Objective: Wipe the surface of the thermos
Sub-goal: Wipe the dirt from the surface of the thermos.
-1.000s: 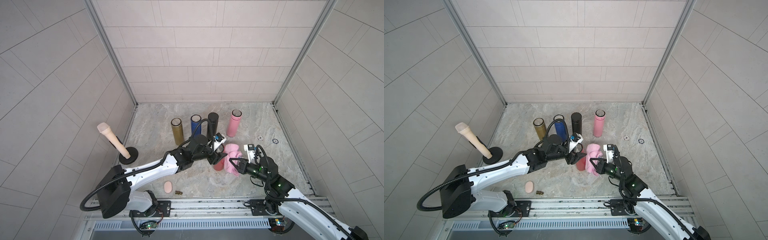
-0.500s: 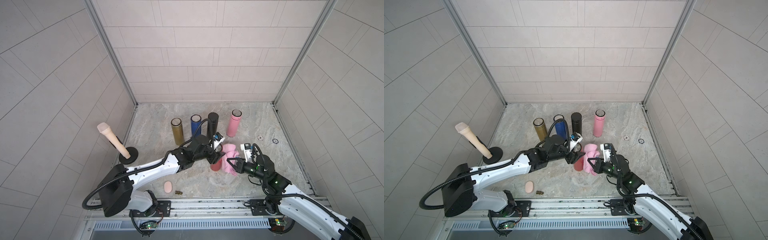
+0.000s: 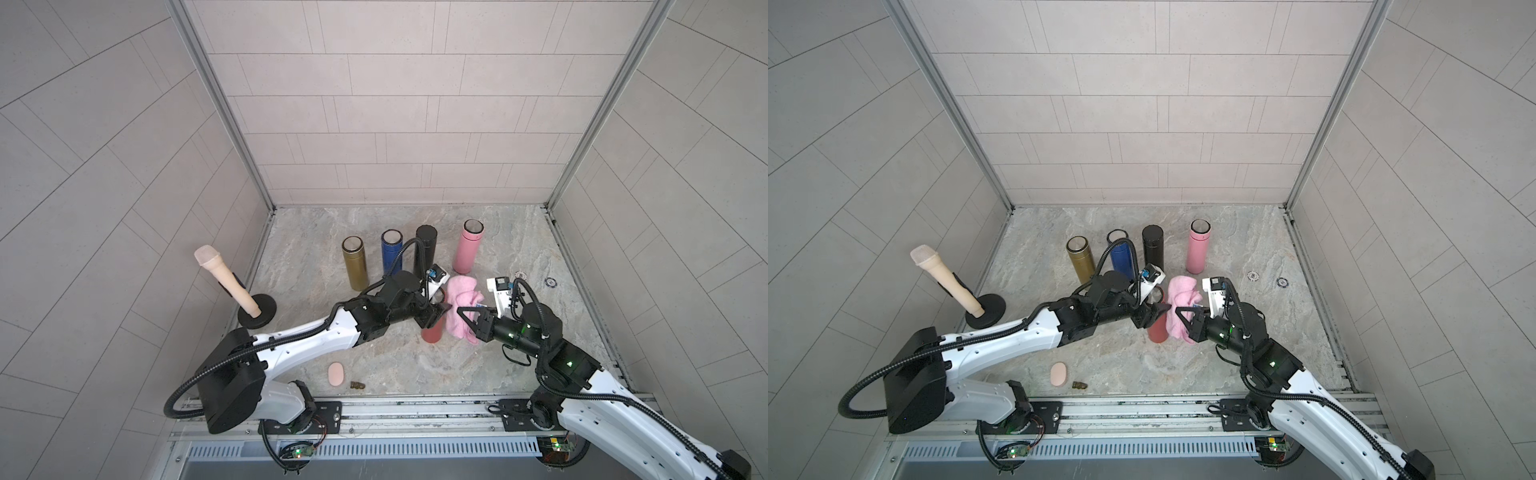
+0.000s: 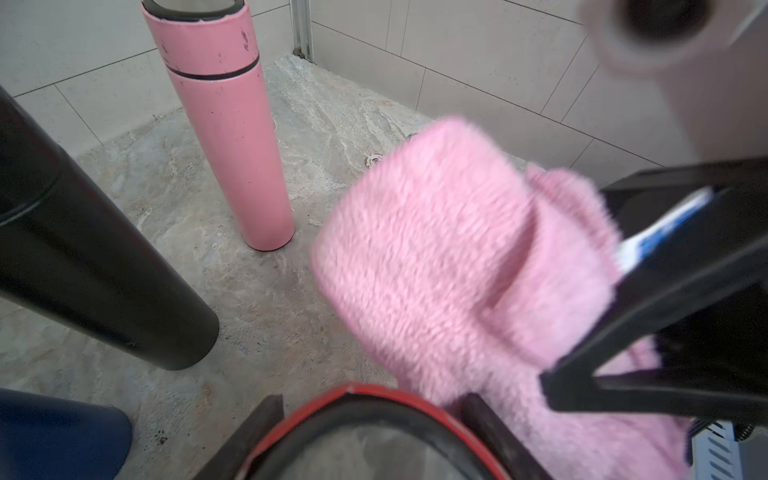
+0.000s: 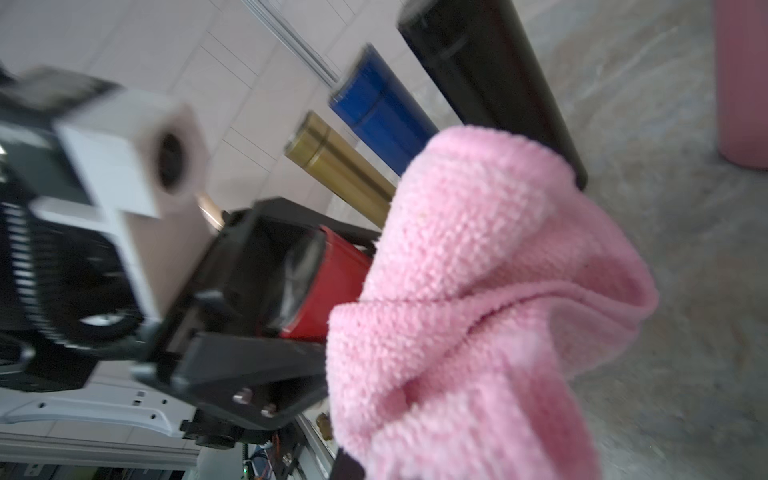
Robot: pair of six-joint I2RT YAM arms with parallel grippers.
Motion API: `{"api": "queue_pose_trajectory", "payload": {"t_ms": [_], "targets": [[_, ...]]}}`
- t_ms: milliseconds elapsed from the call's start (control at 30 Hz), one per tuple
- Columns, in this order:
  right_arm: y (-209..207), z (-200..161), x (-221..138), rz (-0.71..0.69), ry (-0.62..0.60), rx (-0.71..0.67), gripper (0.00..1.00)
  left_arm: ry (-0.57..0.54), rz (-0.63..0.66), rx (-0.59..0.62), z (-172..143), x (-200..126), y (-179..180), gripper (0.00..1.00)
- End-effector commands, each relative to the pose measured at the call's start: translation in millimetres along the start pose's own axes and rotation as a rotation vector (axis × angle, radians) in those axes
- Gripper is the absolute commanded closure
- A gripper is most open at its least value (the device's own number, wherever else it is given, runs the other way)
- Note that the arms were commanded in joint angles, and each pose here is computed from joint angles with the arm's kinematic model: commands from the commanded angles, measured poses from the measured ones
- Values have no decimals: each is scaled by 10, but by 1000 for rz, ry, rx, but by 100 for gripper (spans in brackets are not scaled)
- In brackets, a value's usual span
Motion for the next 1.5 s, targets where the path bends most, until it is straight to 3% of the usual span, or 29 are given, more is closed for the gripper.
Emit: {"api": "queue_pose_trajectory", "payload": {"t_ms": [0, 200, 300, 433, 700, 800, 967, 1067, 1133, 1333, 1467], "targets": [[-14, -63, 74, 13, 23, 12, 100, -88, -19, -2, 234, -72, -77, 100], [-529, -850, 310, -123, 187, 40, 100, -90, -23, -5, 217, -100, -100, 100], [-617, -1063, 333, -172, 236, 17, 100, -78, -13, 0, 184, -104, -117, 100], [-415, -870, 357, -140, 234, -34, 100, -85, 18, -13, 188, -93, -97, 100], [103, -152, 271, -42, 114, -110, 100, -70, 80, -72, 196, -69, -42, 100], [13, -286, 348, -56, 143, -77, 100, -22, 85, -54, 141, -63, -71, 100], [-512, -946, 389, -214, 275, 47, 100, 19, 105, -44, 42, -106, -71, 100], [-607, -1074, 308, -259, 310, 77, 100, 42, 125, -24, -34, -129, -77, 100], [-530, -946, 254, -255, 292, 59, 100, 49, 137, -19, -59, -141, -67, 100], [-65, -64, -119, -244, 102, -81, 100, 56, 158, 15, -88, -157, -51, 100], [347, 446, -302, -132, -24, -109, 100, 51, 166, 21, -84, -194, -41, 100]]}}
Point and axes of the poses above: each gripper's point midway between its finger pads, its own x axis out along the fingers, its own y axis along the line the jaws close on, z = x × y, the point moved 4 cm from there along -x, back along the fingers, and after that the axes turned 12 degrees about -x, right-handed, at the moved point
